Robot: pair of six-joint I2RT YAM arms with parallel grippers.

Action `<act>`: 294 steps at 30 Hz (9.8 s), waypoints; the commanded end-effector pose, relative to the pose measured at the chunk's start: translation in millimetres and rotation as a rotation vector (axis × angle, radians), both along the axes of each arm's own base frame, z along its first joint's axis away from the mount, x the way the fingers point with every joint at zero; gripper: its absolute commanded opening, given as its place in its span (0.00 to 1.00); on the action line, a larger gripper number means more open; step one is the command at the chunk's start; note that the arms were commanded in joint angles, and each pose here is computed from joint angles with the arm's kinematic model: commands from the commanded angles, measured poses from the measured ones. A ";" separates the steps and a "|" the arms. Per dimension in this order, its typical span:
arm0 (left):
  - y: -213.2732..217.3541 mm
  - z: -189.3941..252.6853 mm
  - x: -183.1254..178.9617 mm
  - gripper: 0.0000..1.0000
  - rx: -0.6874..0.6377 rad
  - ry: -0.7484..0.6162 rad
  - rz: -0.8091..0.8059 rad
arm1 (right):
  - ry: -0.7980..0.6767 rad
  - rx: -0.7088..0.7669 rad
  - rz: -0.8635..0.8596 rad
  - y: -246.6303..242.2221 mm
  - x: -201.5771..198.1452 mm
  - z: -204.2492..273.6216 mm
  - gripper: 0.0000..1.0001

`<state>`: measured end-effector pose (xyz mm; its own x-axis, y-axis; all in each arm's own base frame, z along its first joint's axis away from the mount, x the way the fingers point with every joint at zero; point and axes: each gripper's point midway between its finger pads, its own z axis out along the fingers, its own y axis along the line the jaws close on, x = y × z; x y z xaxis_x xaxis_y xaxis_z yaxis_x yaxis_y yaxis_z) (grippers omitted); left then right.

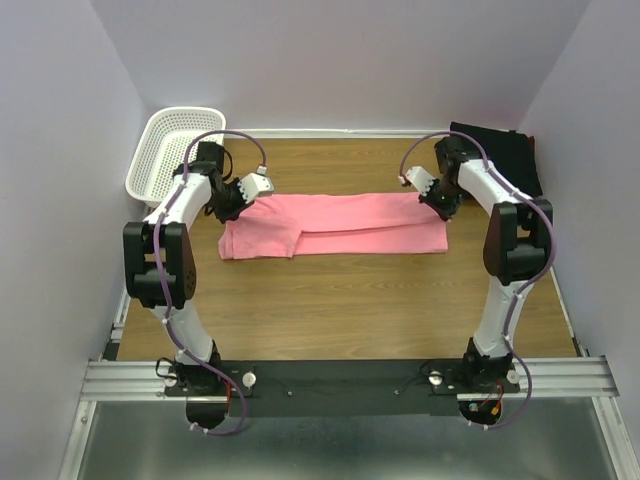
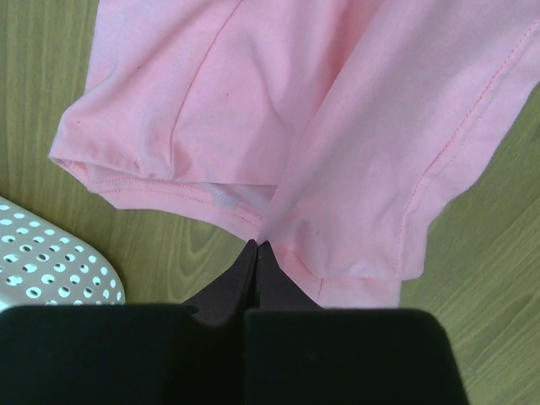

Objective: Fold and stack the t-shirts
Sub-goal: Fold the other side of the tshirt into a rectangle

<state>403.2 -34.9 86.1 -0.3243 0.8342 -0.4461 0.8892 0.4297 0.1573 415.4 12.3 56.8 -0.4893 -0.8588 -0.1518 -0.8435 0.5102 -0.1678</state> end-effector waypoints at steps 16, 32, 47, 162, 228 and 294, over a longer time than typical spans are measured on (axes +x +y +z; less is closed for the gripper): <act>21.3 -16.2 9.9 0.00 0.010 0.016 0.060 | -0.011 0.011 -0.012 0.9 29.8 -8.7 0.01; 45.2 6.7 -47.0 0.52 -0.215 0.093 0.212 | 0.068 0.289 -0.368 10.0 -11.4 35.8 0.59; 25.9 -34.6 -76.3 0.54 -0.356 0.183 0.266 | 0.281 0.412 -0.598 10.8 -47.1 -14.2 0.59; -24.0 -53.1 -111.5 0.23 -0.408 0.370 0.242 | 0.517 0.845 -0.517 414.7 -133.3 -33.1 0.31; -36.3 -29.5 -111.6 0.47 -0.470 0.399 0.249 | 0.416 1.032 -0.555 405.9 -39.5 27.6 0.00; -19.1 -11.6 -15.7 0.00 -0.463 0.341 0.302 | 0.501 0.998 -0.620 387.6 -46.9 2.5 0.00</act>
